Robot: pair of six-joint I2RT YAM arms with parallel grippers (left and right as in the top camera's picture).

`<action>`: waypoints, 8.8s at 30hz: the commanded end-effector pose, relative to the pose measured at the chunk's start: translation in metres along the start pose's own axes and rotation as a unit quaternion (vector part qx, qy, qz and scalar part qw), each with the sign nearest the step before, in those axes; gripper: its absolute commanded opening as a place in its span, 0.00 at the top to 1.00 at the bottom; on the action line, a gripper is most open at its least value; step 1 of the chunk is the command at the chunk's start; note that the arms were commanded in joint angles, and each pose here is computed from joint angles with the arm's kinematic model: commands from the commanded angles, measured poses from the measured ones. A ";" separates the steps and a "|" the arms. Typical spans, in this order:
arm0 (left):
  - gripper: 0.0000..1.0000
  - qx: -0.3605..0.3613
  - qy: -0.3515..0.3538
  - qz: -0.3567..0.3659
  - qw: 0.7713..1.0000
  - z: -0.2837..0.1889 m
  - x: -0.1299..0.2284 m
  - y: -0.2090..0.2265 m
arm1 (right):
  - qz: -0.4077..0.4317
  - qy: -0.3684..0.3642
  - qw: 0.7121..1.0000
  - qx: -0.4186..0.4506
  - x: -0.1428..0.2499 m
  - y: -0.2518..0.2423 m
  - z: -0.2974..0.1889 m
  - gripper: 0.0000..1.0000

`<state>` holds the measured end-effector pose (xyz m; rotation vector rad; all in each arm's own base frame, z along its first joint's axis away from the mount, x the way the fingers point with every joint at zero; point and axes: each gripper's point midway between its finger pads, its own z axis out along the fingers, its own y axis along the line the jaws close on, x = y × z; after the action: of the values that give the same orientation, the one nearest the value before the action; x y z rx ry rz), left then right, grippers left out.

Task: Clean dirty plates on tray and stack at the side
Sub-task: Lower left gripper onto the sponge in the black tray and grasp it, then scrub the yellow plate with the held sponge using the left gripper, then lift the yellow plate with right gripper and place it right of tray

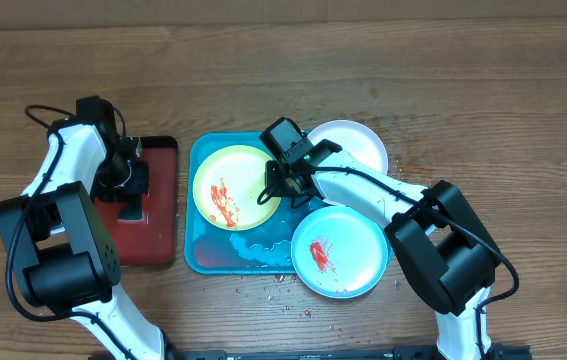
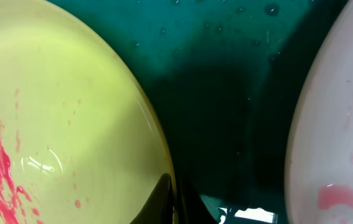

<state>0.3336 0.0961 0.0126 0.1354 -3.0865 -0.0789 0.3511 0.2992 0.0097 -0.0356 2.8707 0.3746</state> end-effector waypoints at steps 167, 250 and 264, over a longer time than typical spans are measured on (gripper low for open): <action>0.96 -0.158 -0.087 -0.062 0.982 -0.018 0.007 -0.145 | 0.073 0.072 0.995 -0.005 0.025 -0.025 0.014 0.96; 0.96 0.023 -0.138 -0.063 0.988 -0.179 -0.068 -0.101 | -0.179 -0.509 0.753 0.377 -0.007 0.066 -0.262 0.96; 0.96 0.021 -0.126 -0.062 0.990 -0.178 -0.063 -0.100 | -0.119 -0.152 0.971 0.138 0.012 0.037 -0.172 0.96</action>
<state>0.4122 -0.0087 0.1760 0.3674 -3.3100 -0.0200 0.2982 0.2922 0.1520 -0.2918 2.3621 -0.4001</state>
